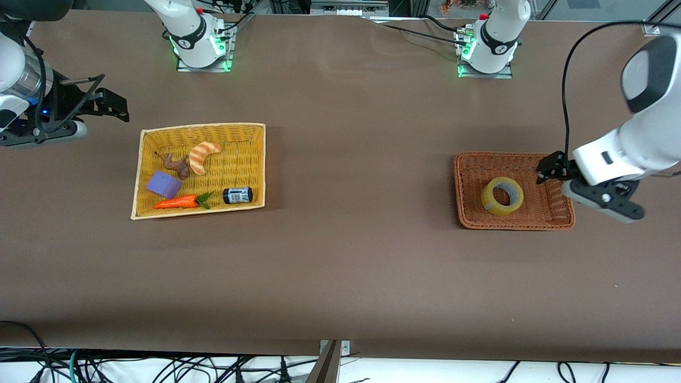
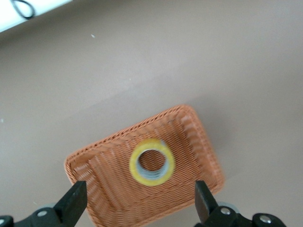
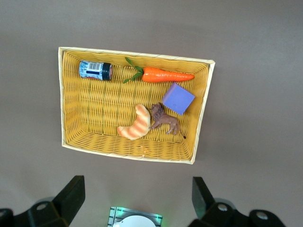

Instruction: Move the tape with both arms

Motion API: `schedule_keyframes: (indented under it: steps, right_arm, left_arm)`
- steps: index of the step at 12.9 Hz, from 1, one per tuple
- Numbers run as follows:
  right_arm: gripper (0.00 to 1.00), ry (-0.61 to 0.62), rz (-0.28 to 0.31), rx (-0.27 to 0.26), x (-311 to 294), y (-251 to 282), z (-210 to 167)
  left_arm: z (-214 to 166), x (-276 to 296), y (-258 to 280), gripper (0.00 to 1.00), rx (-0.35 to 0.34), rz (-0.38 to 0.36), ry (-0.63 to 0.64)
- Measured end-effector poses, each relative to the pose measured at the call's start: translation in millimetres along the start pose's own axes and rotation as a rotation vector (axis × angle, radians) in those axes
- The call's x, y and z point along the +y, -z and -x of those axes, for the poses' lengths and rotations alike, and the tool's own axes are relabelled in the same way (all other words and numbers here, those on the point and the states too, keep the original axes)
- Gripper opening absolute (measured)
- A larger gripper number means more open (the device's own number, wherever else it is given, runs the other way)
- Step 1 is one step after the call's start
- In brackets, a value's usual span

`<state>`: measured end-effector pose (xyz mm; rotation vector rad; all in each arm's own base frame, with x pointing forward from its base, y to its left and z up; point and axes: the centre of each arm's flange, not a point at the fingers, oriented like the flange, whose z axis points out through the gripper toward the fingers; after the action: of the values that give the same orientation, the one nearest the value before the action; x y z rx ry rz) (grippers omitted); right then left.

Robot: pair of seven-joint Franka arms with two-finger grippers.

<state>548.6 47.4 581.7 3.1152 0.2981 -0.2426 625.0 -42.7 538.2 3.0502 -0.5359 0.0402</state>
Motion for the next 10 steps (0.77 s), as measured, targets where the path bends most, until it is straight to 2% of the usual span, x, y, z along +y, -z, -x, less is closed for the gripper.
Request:
schedule_keyframes:
  steps: [2,4,7,10]
  right_arm:
    - [1.0,0.0,0.003,0.0,0,0,0]
    - [1.0,0.0,0.004,0.0,0,0,0]
    - [1.0,0.0,0.005,0.002,1,0,0]
    - [1.0,-0.001,0.013,0.004,2,1,0]
  left_arm:
    - [15,1,35,1.0,0.039,-0.005,0.143]
    - [34,-6,51,1.0,0.032,-0.021,0.224]
    - [58,-1,46,1.0,-0.002,-0.024,0.253]
    - [65,7,42,1.0,-0.014,-0.023,0.253]
